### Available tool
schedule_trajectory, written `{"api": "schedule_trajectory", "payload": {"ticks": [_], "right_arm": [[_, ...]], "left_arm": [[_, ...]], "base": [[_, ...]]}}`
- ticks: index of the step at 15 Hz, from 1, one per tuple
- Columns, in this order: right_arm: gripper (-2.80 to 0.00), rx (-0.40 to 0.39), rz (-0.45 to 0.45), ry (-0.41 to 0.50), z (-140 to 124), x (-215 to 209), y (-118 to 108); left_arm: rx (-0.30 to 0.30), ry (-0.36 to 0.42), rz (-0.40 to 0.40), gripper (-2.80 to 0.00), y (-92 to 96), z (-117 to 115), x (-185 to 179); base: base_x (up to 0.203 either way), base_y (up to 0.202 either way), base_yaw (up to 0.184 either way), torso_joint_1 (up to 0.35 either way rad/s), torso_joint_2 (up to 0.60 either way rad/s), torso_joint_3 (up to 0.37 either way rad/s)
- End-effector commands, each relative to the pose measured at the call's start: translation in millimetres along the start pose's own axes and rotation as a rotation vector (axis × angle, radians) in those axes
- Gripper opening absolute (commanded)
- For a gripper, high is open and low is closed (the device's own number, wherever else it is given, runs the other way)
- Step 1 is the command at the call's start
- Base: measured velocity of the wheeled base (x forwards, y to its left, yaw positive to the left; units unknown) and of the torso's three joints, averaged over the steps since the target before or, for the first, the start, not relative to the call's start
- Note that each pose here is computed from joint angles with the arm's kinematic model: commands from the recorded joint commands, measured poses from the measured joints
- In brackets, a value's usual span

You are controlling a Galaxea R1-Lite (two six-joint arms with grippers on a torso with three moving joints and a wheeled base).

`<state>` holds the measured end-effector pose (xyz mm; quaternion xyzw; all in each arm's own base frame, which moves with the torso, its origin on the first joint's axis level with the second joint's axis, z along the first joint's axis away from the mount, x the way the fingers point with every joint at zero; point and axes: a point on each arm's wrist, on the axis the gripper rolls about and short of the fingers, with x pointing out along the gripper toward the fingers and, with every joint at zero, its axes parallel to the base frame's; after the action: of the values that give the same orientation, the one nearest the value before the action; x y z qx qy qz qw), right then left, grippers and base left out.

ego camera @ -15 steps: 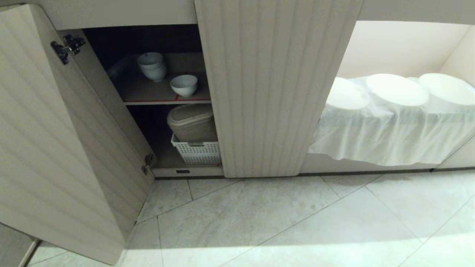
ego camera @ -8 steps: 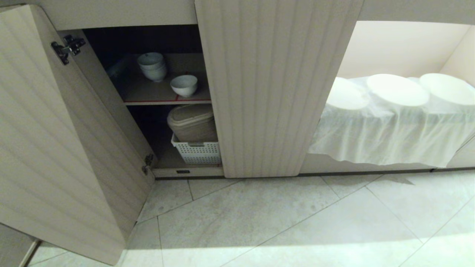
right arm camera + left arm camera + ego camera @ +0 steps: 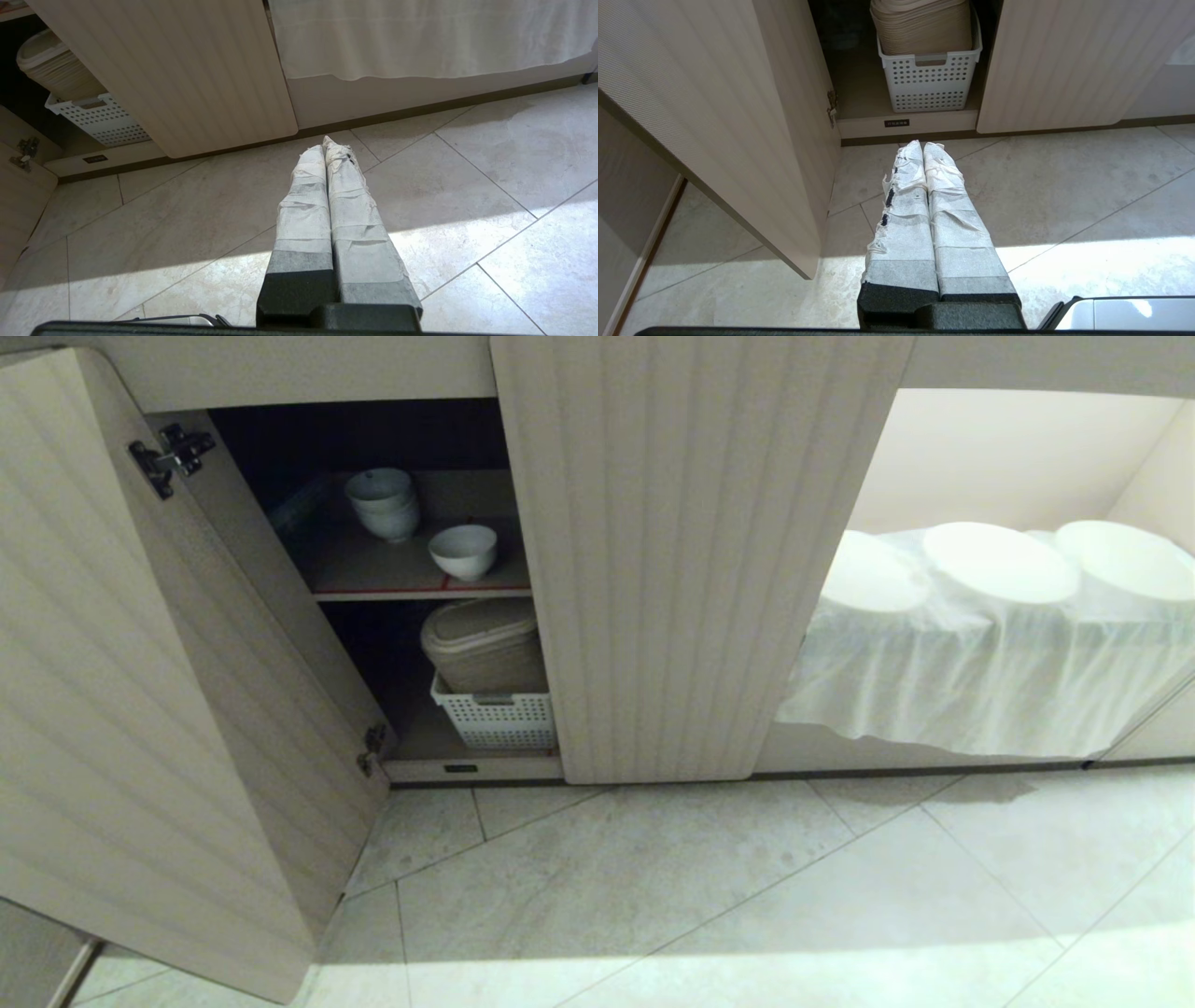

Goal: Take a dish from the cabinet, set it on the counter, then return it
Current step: Take the bowl from the cabinet

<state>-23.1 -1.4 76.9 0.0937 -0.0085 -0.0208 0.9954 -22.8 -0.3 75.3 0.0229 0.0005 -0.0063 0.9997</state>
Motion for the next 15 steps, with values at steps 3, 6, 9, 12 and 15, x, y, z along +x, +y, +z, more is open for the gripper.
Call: {"api": "schedule_trajectory", "payload": {"ticks": [3, 6, 9, 12, 15], "right_arm": [[-2.80, 0.001, 0.000, 0.001, 0.1, 0.1, 0.0], [-2.80, 0.001, 0.000, 0.001, 0.1, 0.1, 0.0], [-2.80, 0.001, 0.000, -0.001, 0.5, 0.0, 0.1], [-2.80, 0.001, 0.000, 0.001, 0.1, 0.1, 0.0], [-2.80, 0.000, 0.001, 0.001, 0.1, 0.1, 0.0]], "left_arm": [[-0.001, 0.000, 0.000, -2.80, 0.0, 0.0, 0.0], [-0.001, 0.000, 0.000, -2.80, 0.0, 0.0, 0.0], [-0.001, 0.000, 0.000, -2.80, 0.0, 0.0, 0.0], [-0.001, 0.000, 0.000, -2.80, 0.0, 0.0, 0.0], [-0.001, 0.000, 0.000, -2.80, 0.0, 0.0, 0.0]], "base": [[0.000, 0.000, 0.000, 0.000, 0.00, 0.000], [0.000, 0.000, 0.000, 0.000, 0.00, 0.000], [0.047, 0.000, -0.001, 0.000, 0.00, 0.001], [0.198, 0.000, 0.003, 0.003, 0.00, 0.002], [0.197, 0.000, 0.001, 0.002, 0.00, 0.000]]}}
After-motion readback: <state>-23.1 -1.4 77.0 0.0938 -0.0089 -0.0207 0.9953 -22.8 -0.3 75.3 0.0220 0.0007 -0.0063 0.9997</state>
